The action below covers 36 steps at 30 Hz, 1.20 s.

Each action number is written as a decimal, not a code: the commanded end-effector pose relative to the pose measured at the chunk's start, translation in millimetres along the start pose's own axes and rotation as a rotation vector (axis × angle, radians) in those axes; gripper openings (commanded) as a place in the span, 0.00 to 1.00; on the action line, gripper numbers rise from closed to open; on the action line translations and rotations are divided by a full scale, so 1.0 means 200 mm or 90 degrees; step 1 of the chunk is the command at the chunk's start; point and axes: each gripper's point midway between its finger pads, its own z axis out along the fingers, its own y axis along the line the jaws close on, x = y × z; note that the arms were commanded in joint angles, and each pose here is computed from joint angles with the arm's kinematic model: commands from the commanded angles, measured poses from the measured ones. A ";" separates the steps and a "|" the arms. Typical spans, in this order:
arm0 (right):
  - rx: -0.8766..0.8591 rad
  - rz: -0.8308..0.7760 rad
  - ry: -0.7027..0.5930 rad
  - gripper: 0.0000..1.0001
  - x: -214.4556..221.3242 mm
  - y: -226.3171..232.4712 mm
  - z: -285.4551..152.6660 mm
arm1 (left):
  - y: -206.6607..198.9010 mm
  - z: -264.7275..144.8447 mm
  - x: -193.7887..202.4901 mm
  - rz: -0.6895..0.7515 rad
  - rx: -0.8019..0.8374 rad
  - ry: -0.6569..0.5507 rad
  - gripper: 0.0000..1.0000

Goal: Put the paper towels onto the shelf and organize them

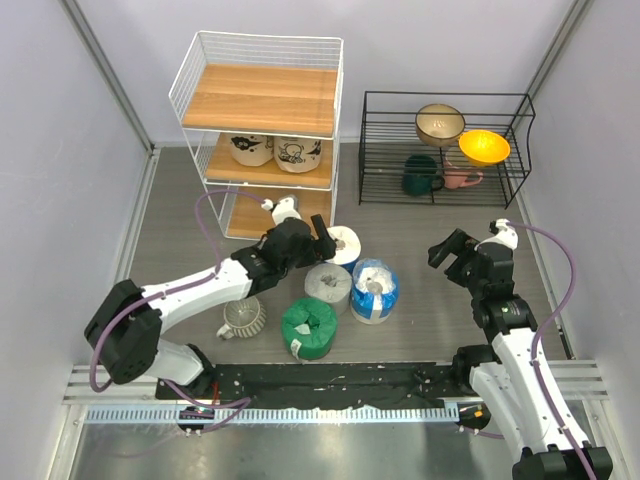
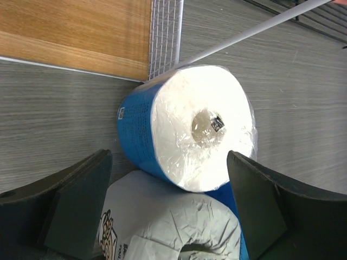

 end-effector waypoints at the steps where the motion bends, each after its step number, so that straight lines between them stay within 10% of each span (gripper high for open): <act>1: -0.013 -0.013 -0.010 0.96 -0.02 0.02 0.01 | -0.11 0.03 -0.14 -0.001 0.012 -0.066 0.91; 36: -0.015 -0.007 -0.006 0.96 0.00 0.02 0.00 | -0.01 0.20 0.08 0.072 -0.078 0.004 0.58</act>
